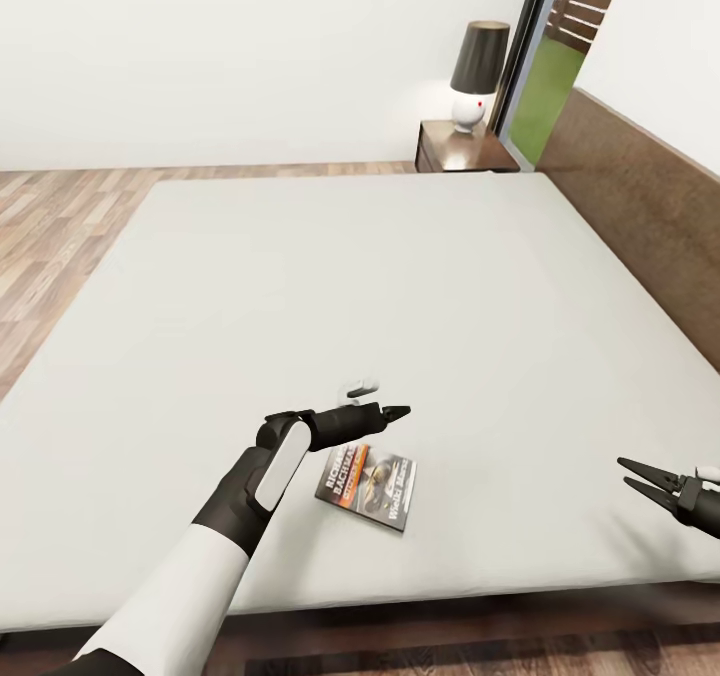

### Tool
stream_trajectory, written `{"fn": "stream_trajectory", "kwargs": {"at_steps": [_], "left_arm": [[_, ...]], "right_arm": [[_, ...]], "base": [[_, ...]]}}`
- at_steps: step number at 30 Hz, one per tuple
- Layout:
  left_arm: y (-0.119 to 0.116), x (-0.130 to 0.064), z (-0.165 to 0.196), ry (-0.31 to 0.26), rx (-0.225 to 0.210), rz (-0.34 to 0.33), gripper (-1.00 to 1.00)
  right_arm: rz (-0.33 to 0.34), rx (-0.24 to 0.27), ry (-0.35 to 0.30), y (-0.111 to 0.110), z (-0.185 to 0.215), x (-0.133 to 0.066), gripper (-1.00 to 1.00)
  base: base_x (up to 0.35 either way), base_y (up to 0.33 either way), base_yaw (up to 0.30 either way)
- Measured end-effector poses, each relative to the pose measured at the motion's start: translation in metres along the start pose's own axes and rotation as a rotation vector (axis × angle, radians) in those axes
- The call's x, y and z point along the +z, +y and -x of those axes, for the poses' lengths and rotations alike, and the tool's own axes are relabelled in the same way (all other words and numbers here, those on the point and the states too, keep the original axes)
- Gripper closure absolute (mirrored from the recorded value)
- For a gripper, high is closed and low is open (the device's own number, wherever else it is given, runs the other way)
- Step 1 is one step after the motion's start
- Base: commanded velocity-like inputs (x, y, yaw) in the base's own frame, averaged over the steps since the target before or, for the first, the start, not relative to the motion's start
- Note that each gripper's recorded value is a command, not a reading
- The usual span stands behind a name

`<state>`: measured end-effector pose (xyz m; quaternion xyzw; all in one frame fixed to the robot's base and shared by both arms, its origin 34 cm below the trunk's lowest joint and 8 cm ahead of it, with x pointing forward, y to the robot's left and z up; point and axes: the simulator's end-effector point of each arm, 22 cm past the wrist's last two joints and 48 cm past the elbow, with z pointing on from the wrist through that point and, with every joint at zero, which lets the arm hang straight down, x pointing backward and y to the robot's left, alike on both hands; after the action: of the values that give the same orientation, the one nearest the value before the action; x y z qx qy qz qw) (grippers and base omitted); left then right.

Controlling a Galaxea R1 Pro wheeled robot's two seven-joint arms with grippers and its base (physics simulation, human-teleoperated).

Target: In the bedroom, move the book from the bed onto either nightstand, and place the two sandals side by side next to the bed.

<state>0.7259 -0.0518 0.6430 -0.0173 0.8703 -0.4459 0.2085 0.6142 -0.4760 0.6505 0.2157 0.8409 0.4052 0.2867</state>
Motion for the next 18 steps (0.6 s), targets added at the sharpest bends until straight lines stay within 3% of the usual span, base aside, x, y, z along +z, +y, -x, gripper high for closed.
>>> {"fn": "stream_trajectory", "kwargs": {"at_steps": [18], "left_arm": [[0.011, 0.007, -0.006, 0.0, 0.0, 0.0, -1.0]], "right_arm": [[0.0, 0.0, 0.001, -0.012, -0.006, 0.007, -1.0]], "base": [[0.0, 0.0, 0.0]]}}
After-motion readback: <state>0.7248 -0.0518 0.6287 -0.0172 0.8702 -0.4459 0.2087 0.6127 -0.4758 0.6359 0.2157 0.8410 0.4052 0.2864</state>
